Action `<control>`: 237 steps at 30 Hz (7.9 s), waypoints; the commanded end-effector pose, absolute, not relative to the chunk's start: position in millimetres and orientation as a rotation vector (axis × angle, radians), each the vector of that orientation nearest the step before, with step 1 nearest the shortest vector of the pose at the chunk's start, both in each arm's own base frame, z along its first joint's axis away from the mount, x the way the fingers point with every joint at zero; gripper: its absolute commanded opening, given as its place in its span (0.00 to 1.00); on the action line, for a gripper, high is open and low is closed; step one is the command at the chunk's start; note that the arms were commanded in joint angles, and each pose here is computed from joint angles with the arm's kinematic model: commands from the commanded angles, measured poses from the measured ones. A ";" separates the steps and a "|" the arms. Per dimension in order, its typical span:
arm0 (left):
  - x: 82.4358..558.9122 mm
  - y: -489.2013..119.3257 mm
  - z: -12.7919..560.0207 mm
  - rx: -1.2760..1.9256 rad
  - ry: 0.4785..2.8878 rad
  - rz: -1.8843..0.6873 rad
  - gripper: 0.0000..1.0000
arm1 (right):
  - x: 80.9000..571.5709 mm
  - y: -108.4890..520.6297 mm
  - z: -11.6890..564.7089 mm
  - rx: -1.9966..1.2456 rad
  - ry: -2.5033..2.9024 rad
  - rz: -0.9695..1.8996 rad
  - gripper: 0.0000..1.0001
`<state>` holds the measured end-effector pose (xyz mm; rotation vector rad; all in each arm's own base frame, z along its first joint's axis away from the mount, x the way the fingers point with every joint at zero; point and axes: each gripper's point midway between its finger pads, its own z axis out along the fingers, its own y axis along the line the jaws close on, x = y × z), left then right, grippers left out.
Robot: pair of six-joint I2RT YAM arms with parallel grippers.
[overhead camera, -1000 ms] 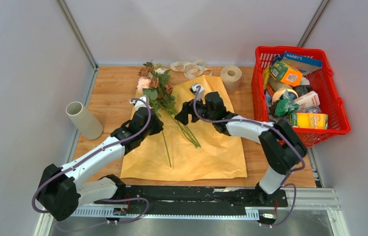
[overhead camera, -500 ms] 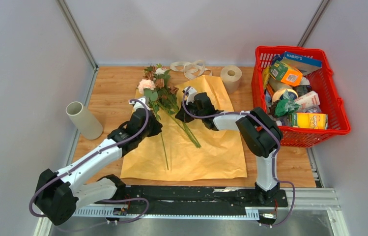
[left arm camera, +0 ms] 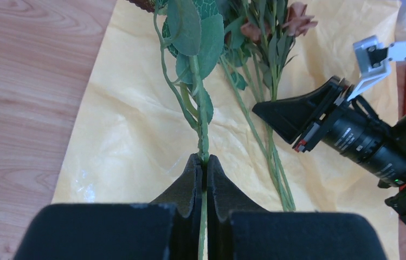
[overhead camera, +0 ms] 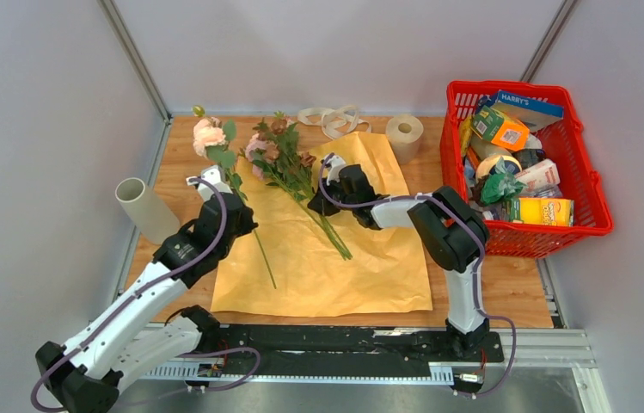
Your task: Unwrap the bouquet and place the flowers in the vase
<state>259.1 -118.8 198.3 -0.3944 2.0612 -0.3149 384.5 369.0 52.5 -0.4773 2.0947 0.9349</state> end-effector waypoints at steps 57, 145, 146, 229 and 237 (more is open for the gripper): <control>311.7 156.1 400.7 -0.464 1.134 0.634 0.00 | 161.0 253.1 305.8 -0.613 1.566 1.163 1.00; 204.0 -80.6 234.3 -0.156 1.914 -0.740 0.68 | 379.5 355.7 125.0 -0.546 2.096 0.606 0.00; 205.6 -80.2 235.5 -0.162 1.919 -0.741 0.68 | 376.2 355.8 134.0 -0.545 2.081 0.622 0.00; 267.9 140.2 449.9 -0.606 1.329 0.623 0.00 | 180.9 300.2 269.3 -0.531 1.619 1.098 1.00; 270.7 153.0 431.9 -0.635 1.351 0.666 0.00 | 182.2 301.3 266.1 -0.533 1.629 1.092 1.00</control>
